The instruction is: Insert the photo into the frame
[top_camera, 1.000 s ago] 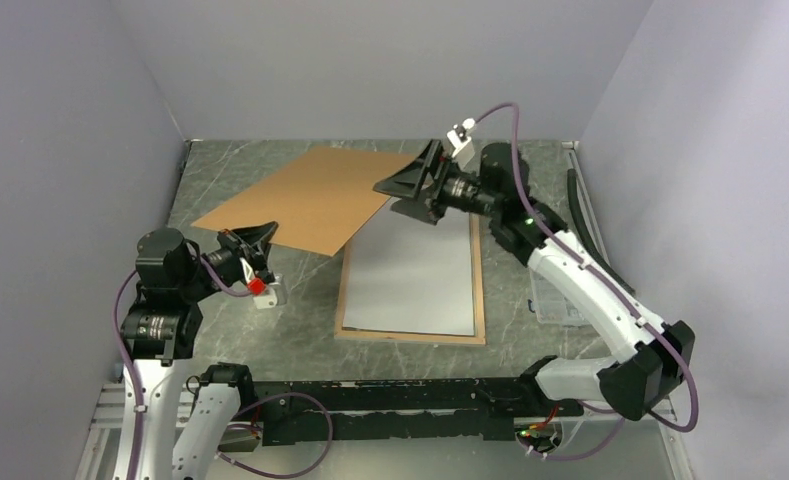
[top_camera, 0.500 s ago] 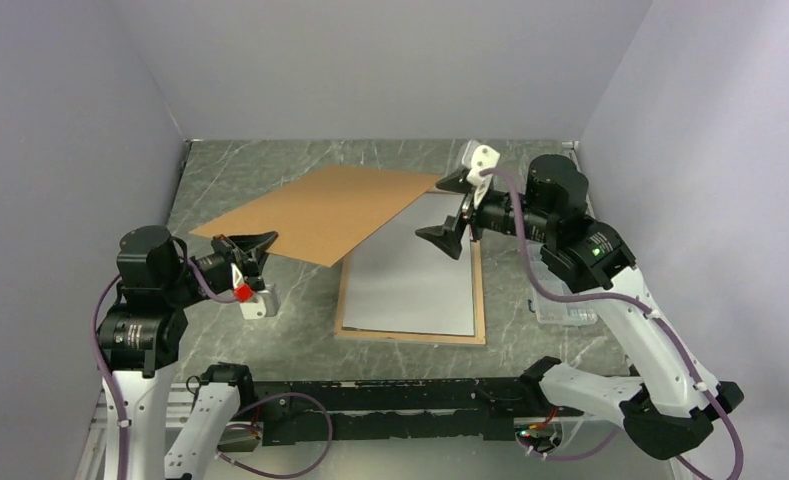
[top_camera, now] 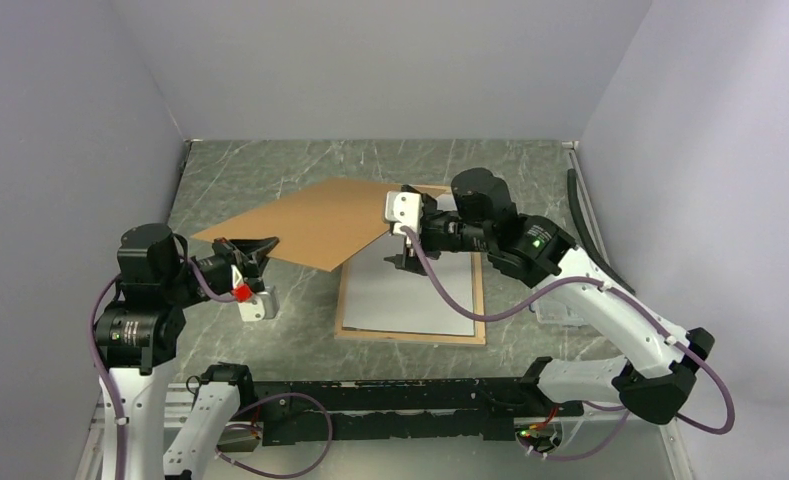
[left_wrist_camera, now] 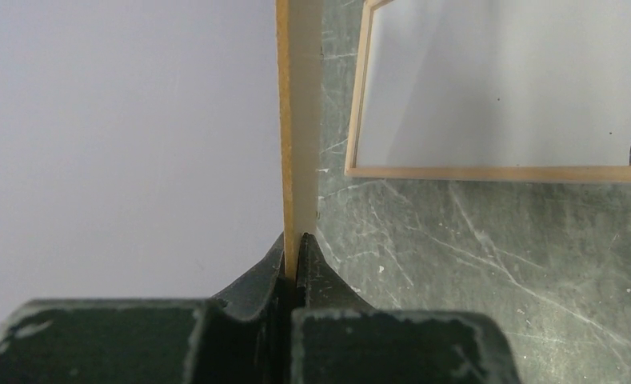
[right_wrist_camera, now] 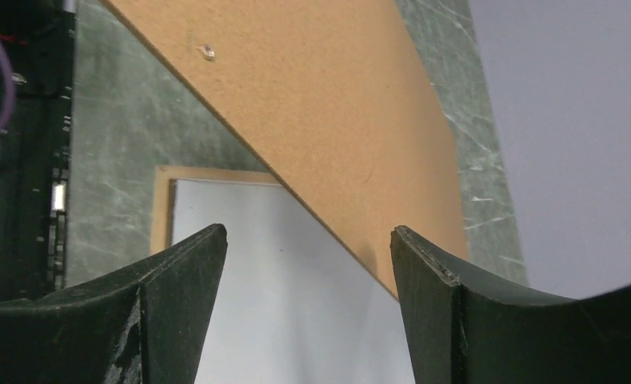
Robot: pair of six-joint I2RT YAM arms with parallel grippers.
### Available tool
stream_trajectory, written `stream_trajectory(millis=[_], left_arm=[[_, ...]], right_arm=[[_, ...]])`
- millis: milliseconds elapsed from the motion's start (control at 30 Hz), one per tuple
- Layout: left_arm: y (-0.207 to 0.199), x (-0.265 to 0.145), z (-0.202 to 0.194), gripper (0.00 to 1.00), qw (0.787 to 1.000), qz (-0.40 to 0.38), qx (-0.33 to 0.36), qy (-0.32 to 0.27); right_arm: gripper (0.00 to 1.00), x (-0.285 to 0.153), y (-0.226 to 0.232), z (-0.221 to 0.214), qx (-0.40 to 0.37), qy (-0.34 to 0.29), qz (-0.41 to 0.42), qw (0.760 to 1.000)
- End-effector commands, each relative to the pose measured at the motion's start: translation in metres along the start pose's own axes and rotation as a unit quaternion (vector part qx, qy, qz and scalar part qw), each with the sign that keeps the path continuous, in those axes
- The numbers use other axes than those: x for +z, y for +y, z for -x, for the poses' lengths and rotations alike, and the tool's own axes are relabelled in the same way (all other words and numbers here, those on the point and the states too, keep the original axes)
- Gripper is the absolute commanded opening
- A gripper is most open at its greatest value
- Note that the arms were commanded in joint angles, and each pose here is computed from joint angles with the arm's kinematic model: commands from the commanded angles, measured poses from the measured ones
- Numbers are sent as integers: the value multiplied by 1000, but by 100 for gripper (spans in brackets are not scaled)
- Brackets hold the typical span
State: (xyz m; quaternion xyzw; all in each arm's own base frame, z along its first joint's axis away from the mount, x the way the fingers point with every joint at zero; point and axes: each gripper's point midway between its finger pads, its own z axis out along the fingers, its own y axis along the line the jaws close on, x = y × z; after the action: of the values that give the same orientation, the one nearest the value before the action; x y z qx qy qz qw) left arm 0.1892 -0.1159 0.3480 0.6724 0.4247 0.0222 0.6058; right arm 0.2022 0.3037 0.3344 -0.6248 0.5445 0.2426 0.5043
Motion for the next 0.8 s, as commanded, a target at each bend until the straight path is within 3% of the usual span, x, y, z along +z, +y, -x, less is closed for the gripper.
stream_trajectory(millis=[0,367,533,567,700,733,767], left_arm=[[28,-8,35,3,994,30,90,-49],[37,-10,40,3,993,38,103,-53],[46,-10,40,3,991,54,115,-51],[48,-10,40,9,990,59,117,-51],[61,-13,45,58,988,86,119,-54],[63,-14,46,64,987,91,118,-56],[68,-14,46,77,986,98,121,-55]], right_arm=[[75,6,-26,13,-54,-13,-65,996],[31,26,-42,18,-113,-2,-141,984],[1,18,-43,35,-129,-22,-175,976],[0,14,-42,40,-128,-30,-179,975],[0,0,-44,57,-110,-60,-192,973],[0,-4,-45,62,-105,-70,-197,972],[0,-9,-47,68,-101,-83,-203,970]])
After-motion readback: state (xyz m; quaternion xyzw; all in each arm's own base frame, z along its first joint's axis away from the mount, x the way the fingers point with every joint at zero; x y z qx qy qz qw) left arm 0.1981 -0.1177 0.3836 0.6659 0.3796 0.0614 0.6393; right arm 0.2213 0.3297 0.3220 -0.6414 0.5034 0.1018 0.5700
